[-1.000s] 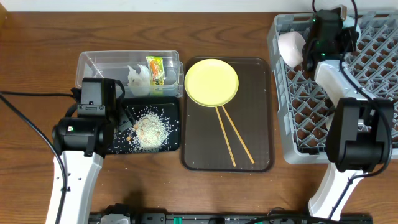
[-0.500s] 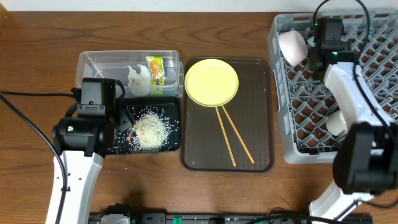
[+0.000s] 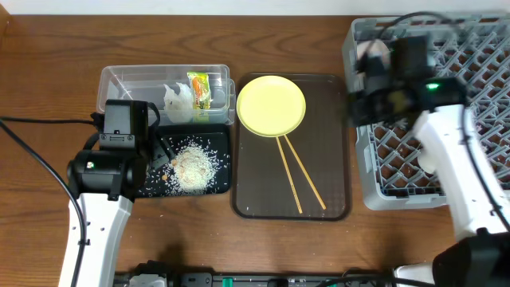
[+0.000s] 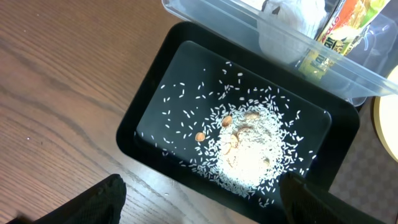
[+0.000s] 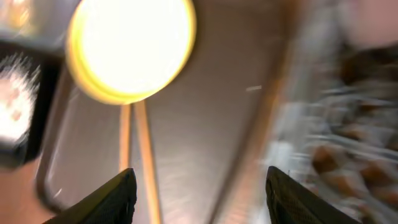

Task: Sort waste into correct bins and load items into the dishwasher rack
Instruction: 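Move the right gripper back to the chopsticks on the brown tray, then grasp one wooden chopstick with right gripper and lift it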

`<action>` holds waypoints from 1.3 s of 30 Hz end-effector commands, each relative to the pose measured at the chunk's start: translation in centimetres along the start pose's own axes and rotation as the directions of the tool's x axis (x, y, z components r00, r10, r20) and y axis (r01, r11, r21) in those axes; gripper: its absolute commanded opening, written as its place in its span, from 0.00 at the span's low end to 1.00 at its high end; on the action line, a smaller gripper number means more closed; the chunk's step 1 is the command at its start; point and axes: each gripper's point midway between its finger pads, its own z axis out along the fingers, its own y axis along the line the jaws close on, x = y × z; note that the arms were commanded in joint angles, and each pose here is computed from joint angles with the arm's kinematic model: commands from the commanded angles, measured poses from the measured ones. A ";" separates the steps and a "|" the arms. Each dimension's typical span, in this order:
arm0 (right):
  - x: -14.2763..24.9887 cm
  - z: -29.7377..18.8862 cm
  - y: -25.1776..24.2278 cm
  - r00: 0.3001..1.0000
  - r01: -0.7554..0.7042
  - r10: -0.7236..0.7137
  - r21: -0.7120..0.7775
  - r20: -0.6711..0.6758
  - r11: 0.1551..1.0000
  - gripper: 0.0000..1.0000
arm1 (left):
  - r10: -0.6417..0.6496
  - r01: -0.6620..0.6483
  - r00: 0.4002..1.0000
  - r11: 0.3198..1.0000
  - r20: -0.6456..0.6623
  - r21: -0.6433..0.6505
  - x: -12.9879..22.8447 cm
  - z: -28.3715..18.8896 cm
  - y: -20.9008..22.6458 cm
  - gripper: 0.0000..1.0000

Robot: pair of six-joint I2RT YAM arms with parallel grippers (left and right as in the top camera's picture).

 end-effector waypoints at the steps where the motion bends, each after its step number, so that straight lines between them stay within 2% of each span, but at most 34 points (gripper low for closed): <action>1: 3.3 3.4 3.0 0.992 0.037 -0.044 -0.056 -0.121 0.998 0.62 | -0.017 0.018 1.000 1.000 0.009 -0.015 -0.2 -0.1 0.3 0.82; 7: 8.6 8.7 5.3 0.957 0.155 -0.147 0.011 -0.250 0.988 0.58 | -0.017 0.018 1.000 1.000 0.009 -0.015 -0.2 -0.1 0.3 0.82; 10: 10.5 10.8 5.0 0.953 0.163 -0.130 0.101 -0.274 0.981 0.54 | -0.017 0.018 1.000 1.000 0.009 -0.015 -0.2 -0.1 0.3 0.82; 15: 12.5 12.9 5.8 0.947 0.191 -0.153 0.111 -0.282 0.975 0.44 | -0.017 0.018 1.000 1.000 0.009 -0.015 -0.2 -0.1 0.3 0.82; 21: 14.5 13.9 4.5 0.953 0.141 -0.083 0.184 -0.292 0.973 0.40 | -0.017 0.018 1.000 1.000 0.009 -0.015 -0.2 -0.1 0.3 0.82; 25: 15.7 14.3 4.1 0.949 0.128 -0.063 0.195 -0.309 0.972 0.32 | -0.017 0.017 1.000 1.000 0.009 -0.015 -0.2 -0.1 0.3 0.82; 32: 16.6 14.2 3.8 0.942 0.128 -0.057 0.199 -0.330 0.971 0.01 | -0.017 0.017 1.000 1.000 0.009 -0.015 -0.2 -0.1 0.4 0.82; 39: 14.9 12.2 3.1 0.956 0.068 0.003 0.231 -0.294 0.970 0.01 | -0.017 0.017 1.000 1.000 0.006 -0.017 -0.2 -0.1 0.4 0.82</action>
